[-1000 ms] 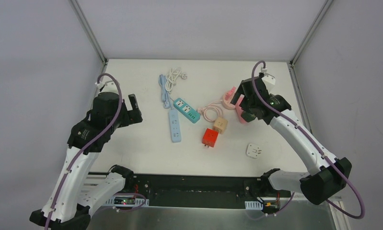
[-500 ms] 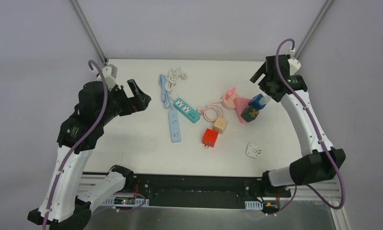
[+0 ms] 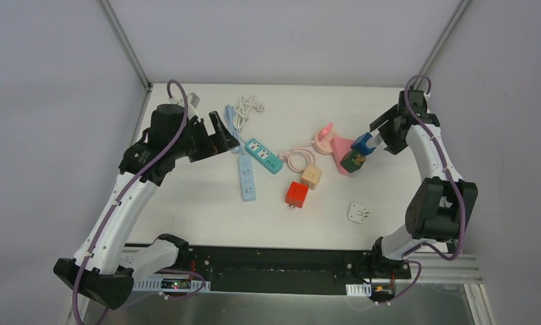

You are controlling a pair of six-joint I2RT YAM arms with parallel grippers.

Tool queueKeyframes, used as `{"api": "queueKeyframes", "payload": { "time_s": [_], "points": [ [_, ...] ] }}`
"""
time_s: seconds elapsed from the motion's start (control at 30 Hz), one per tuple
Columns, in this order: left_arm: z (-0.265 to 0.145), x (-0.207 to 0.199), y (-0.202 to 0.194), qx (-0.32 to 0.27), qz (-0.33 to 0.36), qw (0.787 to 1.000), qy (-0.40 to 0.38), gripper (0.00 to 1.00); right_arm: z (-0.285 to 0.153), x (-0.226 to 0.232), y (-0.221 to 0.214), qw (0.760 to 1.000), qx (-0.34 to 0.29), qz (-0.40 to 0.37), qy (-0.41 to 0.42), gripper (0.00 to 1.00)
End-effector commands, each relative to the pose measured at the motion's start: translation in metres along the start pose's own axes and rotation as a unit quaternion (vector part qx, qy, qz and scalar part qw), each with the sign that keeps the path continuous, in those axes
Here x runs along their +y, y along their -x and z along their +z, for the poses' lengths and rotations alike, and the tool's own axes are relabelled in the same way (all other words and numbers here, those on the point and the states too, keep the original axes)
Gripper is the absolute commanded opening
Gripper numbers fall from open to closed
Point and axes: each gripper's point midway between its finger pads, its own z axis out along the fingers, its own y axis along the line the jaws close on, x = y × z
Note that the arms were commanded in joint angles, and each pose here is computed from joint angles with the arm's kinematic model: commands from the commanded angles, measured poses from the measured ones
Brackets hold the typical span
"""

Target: Pull the plug off the socket

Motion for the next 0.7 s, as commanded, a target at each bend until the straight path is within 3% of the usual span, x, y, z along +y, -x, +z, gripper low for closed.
{"api": "queueKeyframes", "payload": {
  "time_s": [0.0,0.23,0.33,0.47,0.67],
  "points": [
    [0.014,-0.023,0.011,0.005,-0.015,0.998,-0.054,0.94,0.009,0.033,0.004,0.997,0.010,-0.011,0.072,0.72],
    [0.048,-0.042,0.022,0.025,-0.030,0.995,-0.089,0.90,0.023,0.033,-0.006,0.997,0.038,-0.025,0.069,0.36],
    [0.065,-0.051,0.022,0.030,-0.035,0.994,-0.101,0.90,0.022,0.038,-0.017,0.994,0.053,-0.052,0.087,0.26],
    [0.092,-0.065,0.012,0.048,-0.030,0.992,-0.113,0.90,0.019,0.053,-0.042,0.985,0.072,-0.104,0.118,0.21],
    [0.136,-0.089,-0.003,0.081,-0.007,0.990,-0.116,0.89,0.008,0.080,-0.082,0.969,0.104,-0.145,0.170,0.20]
  ]
}}
